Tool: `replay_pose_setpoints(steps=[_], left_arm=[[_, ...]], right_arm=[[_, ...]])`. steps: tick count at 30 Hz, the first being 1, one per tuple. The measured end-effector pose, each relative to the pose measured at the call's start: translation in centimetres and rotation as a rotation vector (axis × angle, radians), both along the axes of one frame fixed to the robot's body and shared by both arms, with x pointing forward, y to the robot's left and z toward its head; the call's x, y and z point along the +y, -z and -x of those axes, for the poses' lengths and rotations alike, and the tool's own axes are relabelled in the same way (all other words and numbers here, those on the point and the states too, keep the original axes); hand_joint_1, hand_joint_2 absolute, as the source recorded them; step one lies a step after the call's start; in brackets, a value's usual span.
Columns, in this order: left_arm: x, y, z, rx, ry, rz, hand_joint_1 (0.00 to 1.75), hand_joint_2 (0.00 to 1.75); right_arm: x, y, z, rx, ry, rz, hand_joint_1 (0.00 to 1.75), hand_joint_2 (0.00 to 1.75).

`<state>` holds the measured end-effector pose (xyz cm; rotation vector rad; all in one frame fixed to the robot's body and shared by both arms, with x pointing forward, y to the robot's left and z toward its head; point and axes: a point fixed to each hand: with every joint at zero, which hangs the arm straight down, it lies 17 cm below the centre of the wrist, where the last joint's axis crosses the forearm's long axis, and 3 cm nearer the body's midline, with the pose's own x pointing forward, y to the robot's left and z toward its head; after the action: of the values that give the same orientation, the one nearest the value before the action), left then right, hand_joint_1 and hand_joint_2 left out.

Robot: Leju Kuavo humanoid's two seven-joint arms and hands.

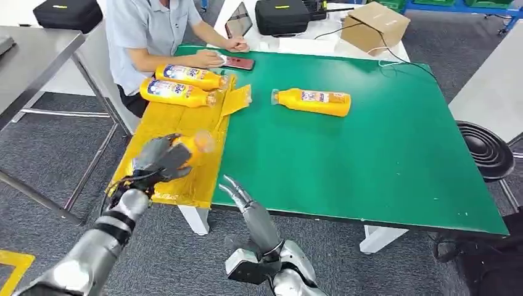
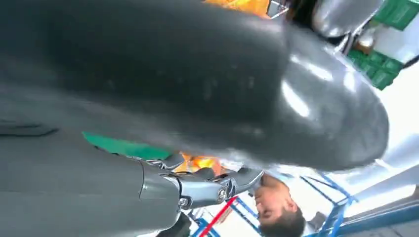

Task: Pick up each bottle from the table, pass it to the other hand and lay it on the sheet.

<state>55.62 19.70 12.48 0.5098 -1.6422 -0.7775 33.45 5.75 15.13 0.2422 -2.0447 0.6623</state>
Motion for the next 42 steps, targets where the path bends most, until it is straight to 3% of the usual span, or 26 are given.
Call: replay_pose_setpoints(steps=[4, 10, 26, 27, 28, 29, 30, 36, 42], left_arm=[[-0.1, 0.5, -0.9, 0.018, 0.013, -0.069, 1.75, 1.75], [-0.8, 4.0, -1.1, 0.078, 0.053, -0.344, 1.75, 1.75], [-2.5, 6.1, -0.8, 0.115, 0.109, -0.46, 1.75, 1.75], [-3.0, 6.4, -0.6, 0.126, 0.126, -0.473, 1.36, 1.75], [-3.4, 6.8, -0.4, 0.144, 0.143, -0.487, 0.56, 1.75], [-3.7, 7.3, -0.2, 0.168, 0.159, -0.5, 0.16, 1.75], [-3.8, 7.7, -0.1, 0.195, 0.171, -0.504, 0.0, 1.75], [-3.8, 9.3, 0.6, 0.34, 0.177, -0.407, 0.0, 1.75], [-5.8, 7.9, 0.8, 0.417, 0.201, -0.053, 0.0, 1.75]], right_arm=[[0.2, -0.1, 0.2, -0.001, -0.01, 0.0, 0.0, 0.0], [1.0, -0.1, 0.9, 0.008, -0.063, -0.002, 0.0, 0.0], [1.4, -0.1, 1.3, 0.009, -0.087, -0.007, 0.0, 0.0], [1.4, -0.1, 1.4, 0.01, -0.089, -0.008, 0.0, 0.0], [1.4, -0.1, 1.4, 0.013, -0.091, -0.012, 0.0, 0.0], [1.4, -0.1, 1.4, 0.015, -0.093, -0.014, 0.0, 0.0], [1.4, -0.1, 1.4, 0.016, -0.095, -0.014, 0.0, 0.0], [1.7, 0.0, 1.3, 0.009, -0.103, -0.009, 0.0, 0.0], [1.8, 0.1, 1.1, 0.004, -0.102, -0.003, 0.0, 0.0]])
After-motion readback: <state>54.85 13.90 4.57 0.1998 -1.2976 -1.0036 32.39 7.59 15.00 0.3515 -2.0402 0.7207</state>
